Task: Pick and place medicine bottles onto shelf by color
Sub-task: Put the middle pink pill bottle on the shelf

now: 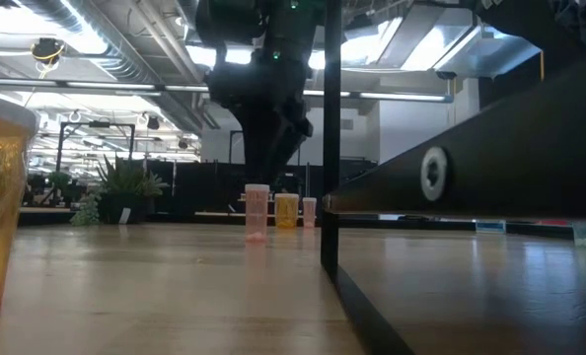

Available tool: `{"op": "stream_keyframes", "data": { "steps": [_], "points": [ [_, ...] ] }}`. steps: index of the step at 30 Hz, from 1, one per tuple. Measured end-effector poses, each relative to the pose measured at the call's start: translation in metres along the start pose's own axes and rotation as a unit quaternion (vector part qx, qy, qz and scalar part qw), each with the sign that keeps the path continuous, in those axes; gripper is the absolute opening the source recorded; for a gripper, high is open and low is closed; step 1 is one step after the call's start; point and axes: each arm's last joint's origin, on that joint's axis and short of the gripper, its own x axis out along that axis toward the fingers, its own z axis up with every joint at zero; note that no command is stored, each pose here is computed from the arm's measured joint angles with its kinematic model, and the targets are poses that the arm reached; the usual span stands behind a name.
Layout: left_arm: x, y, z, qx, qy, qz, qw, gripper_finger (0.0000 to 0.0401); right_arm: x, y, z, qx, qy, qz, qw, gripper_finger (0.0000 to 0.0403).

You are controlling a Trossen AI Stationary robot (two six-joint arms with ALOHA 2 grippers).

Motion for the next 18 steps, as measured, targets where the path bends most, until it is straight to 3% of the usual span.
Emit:
{"op": "stream_keyframes", "data": {
  "steps": [18],
  "points": [
    [0.0, 0.0, 0.0, 0.001, 0.0, 0.0, 1.0, 0.0148, 0.012, 0.001, 0.001, -0.002, 0.005, 0.003, 1.0, 0.0223]
  ]
}}
